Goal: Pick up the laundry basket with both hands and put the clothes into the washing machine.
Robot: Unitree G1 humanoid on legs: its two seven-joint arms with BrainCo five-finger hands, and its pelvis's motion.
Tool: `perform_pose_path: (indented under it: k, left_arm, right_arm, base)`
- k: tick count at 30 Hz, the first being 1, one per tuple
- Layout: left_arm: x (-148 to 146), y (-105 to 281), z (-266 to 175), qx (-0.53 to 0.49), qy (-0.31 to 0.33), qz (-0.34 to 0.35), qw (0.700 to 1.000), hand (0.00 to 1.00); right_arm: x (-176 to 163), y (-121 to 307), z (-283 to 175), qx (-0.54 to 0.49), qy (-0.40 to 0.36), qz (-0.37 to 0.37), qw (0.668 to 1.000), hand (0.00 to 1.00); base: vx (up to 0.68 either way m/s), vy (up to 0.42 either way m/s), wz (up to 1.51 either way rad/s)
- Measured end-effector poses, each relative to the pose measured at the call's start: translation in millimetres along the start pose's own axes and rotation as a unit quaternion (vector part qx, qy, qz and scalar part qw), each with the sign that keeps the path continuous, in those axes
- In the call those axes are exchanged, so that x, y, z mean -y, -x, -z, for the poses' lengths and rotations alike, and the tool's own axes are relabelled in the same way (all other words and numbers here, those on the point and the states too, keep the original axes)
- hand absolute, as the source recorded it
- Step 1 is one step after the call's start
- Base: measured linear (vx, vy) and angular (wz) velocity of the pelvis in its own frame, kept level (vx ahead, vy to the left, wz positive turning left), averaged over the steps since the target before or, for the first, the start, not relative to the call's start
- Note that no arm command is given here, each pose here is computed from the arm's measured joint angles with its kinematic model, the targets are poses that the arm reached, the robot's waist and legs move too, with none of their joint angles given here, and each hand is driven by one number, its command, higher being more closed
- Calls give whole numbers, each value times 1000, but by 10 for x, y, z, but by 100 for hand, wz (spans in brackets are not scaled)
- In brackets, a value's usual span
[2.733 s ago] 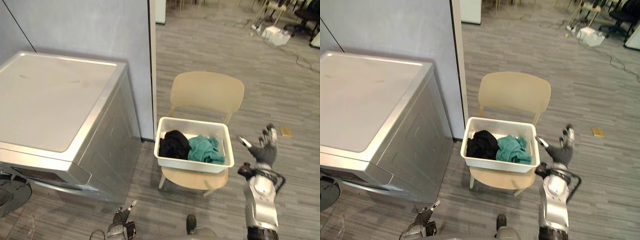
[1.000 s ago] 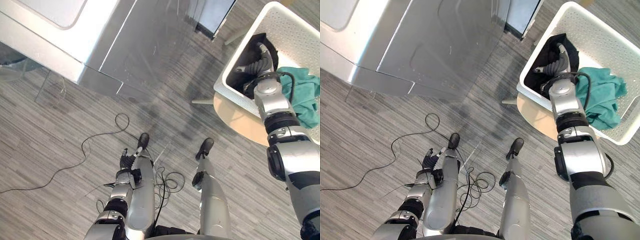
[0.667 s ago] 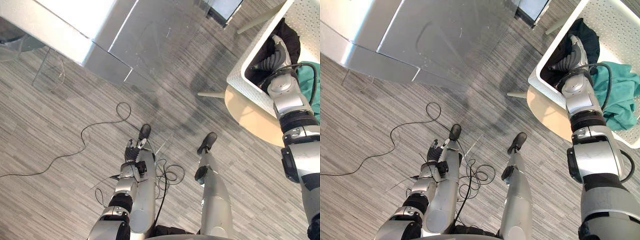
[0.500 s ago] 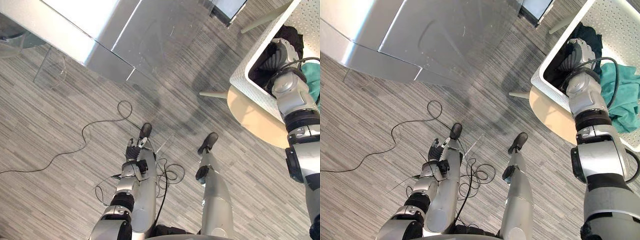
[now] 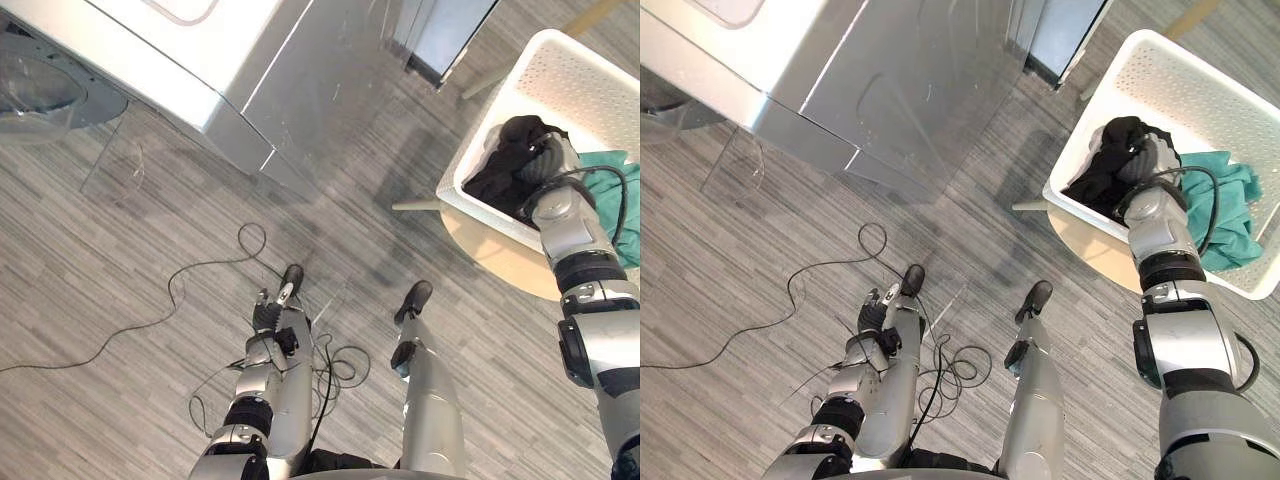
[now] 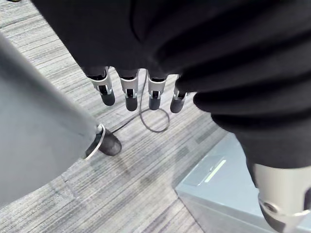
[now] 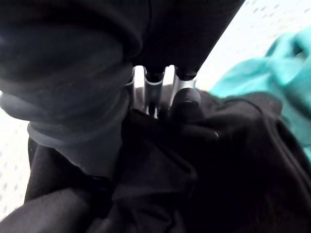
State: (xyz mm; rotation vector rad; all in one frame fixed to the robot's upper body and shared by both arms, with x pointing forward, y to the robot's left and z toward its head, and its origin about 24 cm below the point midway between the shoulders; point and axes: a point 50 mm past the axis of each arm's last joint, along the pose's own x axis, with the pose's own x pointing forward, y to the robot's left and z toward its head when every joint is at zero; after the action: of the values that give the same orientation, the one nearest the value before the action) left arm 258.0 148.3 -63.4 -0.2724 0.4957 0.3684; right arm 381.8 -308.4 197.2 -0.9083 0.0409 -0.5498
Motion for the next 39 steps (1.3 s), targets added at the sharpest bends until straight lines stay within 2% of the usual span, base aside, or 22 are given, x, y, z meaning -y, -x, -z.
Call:
perform_pose_path:
  k: [5, 8, 12, 13, 16, 17, 19, 20, 21, 23, 24, 26, 27, 29, 30, 33, 35, 39]
  left_arm:
    - [-395, 10, 226, -52, 51, -74, 995, 0]
    - [-685, 97, 483, -104, 102, -133, 980, 0]
    - [-1167, 322, 750, -133, 232, -245, 932, 0]
    - [-1338, 366, 706, -111, 269, -278, 916, 0]
    - [-1746, 457, 465, -29, 313, -343, 885, 0]
    - [-1976, 518, 181, 42, 323, -366, 872, 0]
    - [-2147, 645, -278, 146, 303, -379, 862, 0]
    - [-2173, 729, -613, 214, 269, -380, 859, 0]
    - [-2177, 772, -764, 243, 246, -381, 857, 0]
    - [-2074, 978, -1285, 351, 179, -375, 839, 0]
    - [-1923, 1122, -1565, 415, 134, -364, 823, 0]
    - [-1770, 1202, -1747, 457, 101, -342, 815, 0]
    - [-1493, 1241, -1945, 502, 72, -293, 811, 0]
    - [-1319, 1260, -2043, 524, 65, -257, 809, 0]
    - [-1077, 1265, -2137, 545, 65, -206, 810, 0]
    - [-743, 1235, -2230, 562, 62, -132, 814, 0]
    - [-381, 1209, -2277, 564, 70, -31, 822, 0]
    - [197, 1131, -2255, 537, 59, 107, 835, 0]
  right_arm:
    - [244, 2, -71, 17, -33, 55, 998, 100]
    - [298, 84, 61, 13, -40, 77, 996, 100]
    - [405, 289, 100, 45, -47, 121, 990, 100]
    - [456, 362, 72, 62, -54, 141, 987, 100]
    - [496, 507, 27, 91, -80, 174, 977, 100]
    - [499, 575, 33, 104, -91, 181, 974, 100]
    - [544, 653, 58, 109, -105, 197, 969, 100]
    - [572, 697, 22, 119, -116, 205, 965, 100]
    - [582, 714, -10, 126, -121, 208, 962, 100]
    - [644, 790, -151, 161, -145, 218, 951, 100]
    - [694, 848, -246, 187, -159, 226, 943, 100]
    - [716, 900, -338, 209, -167, 229, 936, 100]
    - [715, 962, -477, 241, -187, 226, 925, 100]
    - [704, 994, -576, 261, -206, 219, 917, 100]
    - [704, 1061, -668, 283, -229, 216, 906, 100]
    - [682, 1172, -801, 314, -279, 204, 884, 100]
    - [646, 1269, -898, 340, -330, 184, 861, 100]
    - [528, 1336, -1003, 359, -378, 137, 842, 100]
  base:
    - [27, 10, 17]
    - [66, 13, 24]
    - [132, 17, 24]
    - [134, 14, 21]
    - [122, 11, 3]
    - [121, 3, -8]
    - [115, -8, -11]
    - [83, -12, -13]
    - [59, -7, -24]
    - [22, -9, -43]
    - [0, -8, -50]
    - [-15, -10, -60]
    - [-34, -14, -70]
    - [-43, -7, -60]
    - [-55, 4, -53]
    - [-78, 19, -67]
    - [-80, 10, -45]
    - [-18, 1, -24]
